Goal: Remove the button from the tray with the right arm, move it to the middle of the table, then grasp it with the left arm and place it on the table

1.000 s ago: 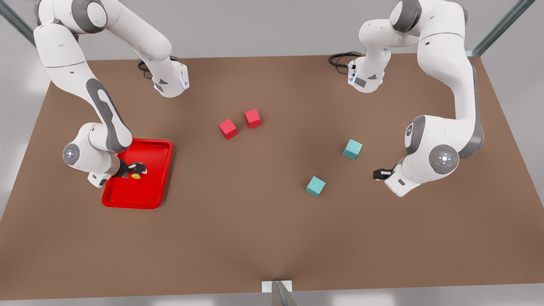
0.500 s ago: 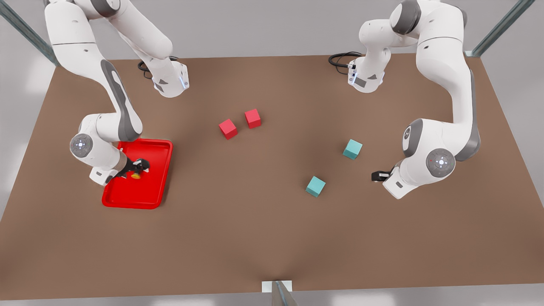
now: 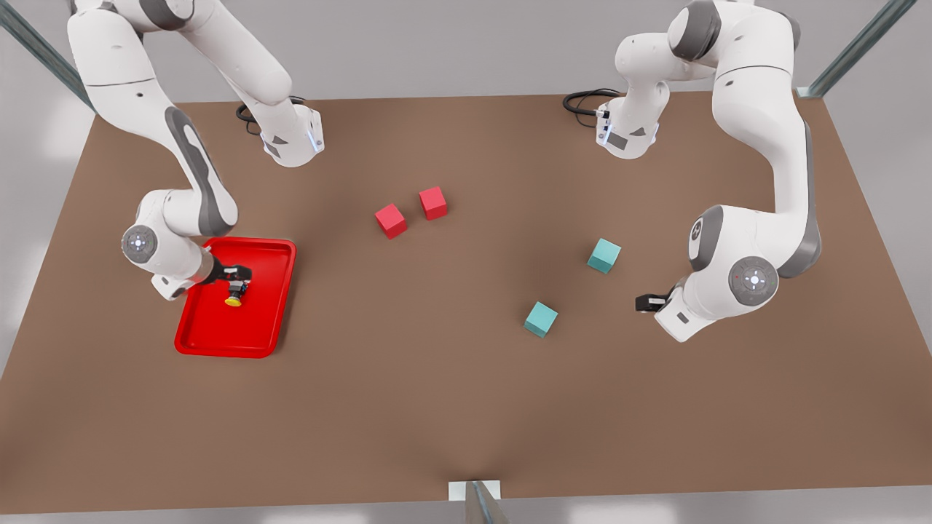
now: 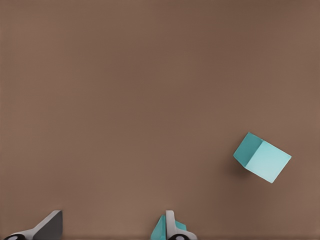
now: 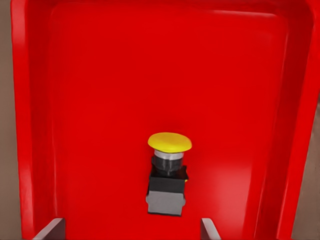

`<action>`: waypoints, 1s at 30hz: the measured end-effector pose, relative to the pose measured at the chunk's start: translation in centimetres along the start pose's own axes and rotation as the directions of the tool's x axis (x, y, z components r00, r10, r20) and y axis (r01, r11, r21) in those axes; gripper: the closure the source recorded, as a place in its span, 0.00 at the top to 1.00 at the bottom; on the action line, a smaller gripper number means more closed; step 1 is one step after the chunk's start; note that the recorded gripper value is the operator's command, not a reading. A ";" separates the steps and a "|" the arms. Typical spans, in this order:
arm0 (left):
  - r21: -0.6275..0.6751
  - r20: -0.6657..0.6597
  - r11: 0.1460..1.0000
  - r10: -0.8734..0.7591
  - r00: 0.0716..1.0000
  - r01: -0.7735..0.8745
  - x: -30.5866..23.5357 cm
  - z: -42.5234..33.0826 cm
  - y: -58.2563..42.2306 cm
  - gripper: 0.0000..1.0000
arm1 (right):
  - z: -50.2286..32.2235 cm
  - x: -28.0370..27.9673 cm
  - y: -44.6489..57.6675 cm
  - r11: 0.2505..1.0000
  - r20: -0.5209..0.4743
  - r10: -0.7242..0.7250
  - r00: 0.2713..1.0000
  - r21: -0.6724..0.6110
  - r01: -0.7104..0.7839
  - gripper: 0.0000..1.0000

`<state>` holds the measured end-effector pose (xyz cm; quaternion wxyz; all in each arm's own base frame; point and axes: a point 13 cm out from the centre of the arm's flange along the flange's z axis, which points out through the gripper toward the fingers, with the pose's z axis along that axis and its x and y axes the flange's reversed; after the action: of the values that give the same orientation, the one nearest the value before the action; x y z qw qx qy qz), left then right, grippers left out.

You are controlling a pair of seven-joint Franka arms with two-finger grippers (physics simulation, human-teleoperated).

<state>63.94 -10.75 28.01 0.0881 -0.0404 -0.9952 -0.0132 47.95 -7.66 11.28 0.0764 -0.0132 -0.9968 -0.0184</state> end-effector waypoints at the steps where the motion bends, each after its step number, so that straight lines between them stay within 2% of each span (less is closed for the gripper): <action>1: 0.000 0.000 1.000 0.000 1.000 0.000 0.0 0.1 0.0 1.00 | 0.5 0.4 -0.2 1.000 -0.002 0.006 1.000 0.003 -0.006 1.00; 30: 0.005 0.003 1.000 0.013 1.000 -0.013 -0.1 0.4 -1.4 1.00 | 6.5 1.1 -2.1 0.999 0.031 0.033 0.999 -0.010 -0.033 1.00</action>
<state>63.85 -12.10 27.56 0.0866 -0.0465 -0.9951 -0.0103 45.82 -9.47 4.94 0.0613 -0.0304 -0.9974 -0.0215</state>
